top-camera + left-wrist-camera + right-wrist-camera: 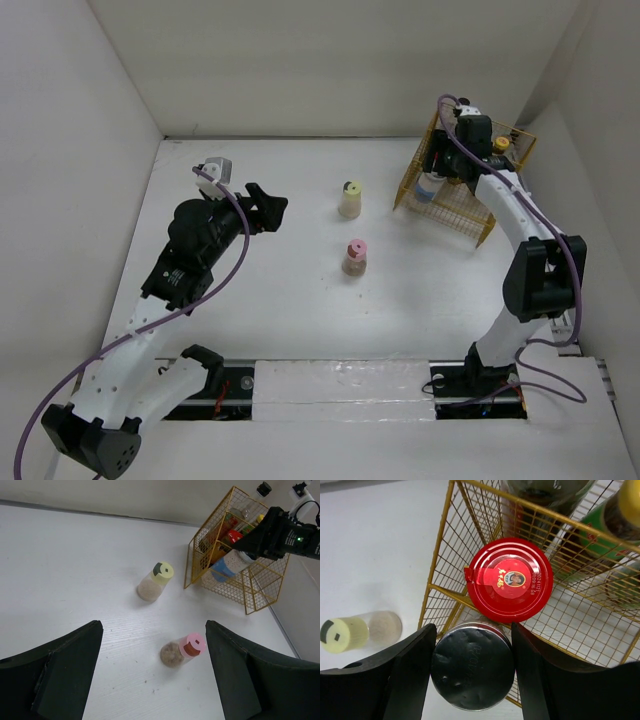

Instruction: Organize the condiment bottles

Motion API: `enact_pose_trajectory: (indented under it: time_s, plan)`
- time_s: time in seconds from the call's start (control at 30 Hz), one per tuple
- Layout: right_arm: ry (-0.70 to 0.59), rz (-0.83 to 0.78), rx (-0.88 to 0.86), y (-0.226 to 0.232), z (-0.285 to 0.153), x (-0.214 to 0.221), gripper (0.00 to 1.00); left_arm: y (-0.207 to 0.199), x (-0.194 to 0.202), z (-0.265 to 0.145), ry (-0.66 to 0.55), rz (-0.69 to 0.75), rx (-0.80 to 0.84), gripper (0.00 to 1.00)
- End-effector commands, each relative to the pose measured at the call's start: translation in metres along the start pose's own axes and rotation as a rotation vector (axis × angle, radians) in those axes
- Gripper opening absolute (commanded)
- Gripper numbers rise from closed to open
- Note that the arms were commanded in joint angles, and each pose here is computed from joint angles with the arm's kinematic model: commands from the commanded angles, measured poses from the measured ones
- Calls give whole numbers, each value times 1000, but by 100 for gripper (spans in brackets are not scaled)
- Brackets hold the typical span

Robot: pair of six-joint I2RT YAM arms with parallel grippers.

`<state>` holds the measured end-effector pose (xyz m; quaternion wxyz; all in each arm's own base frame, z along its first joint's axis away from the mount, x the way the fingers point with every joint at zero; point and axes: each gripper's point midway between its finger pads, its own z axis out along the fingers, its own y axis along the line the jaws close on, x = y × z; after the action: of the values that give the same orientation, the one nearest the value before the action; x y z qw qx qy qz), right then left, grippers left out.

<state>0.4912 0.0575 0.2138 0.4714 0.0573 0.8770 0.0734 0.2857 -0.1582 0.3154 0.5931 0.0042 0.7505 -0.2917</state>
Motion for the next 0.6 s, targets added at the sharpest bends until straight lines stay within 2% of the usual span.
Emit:
enact_pose_trajectory:
  time_s: [0.0, 0.2, 0.33, 0.37, 0.43, 0.57]
  plan:
    - [-147, -17, -56, 15, -2, -39, 55, -5, -18, -2, -56, 10, 9, 80]
    - [-131, -21, -51, 17, 7, -30, 67, -5, -18, -2, -56, 10, 9, 80]
    - [-122, -26, -58, 21, 10, -26, 83, -5, -18, -2, -56, 10, 9, 80]
    - [-137, -25, -47, 20, 5, -33, 90, -5, -18, -2, -56, 10, 9, 80]
    - [-187, -41, -33, 18, -11, -50, 94, -4, -16, 0, -47, 10, 5, 80]
    - [-286, -85, -81, 51, -45, -76, 97, -4, -16, 0, -47, 10, 5, 80]
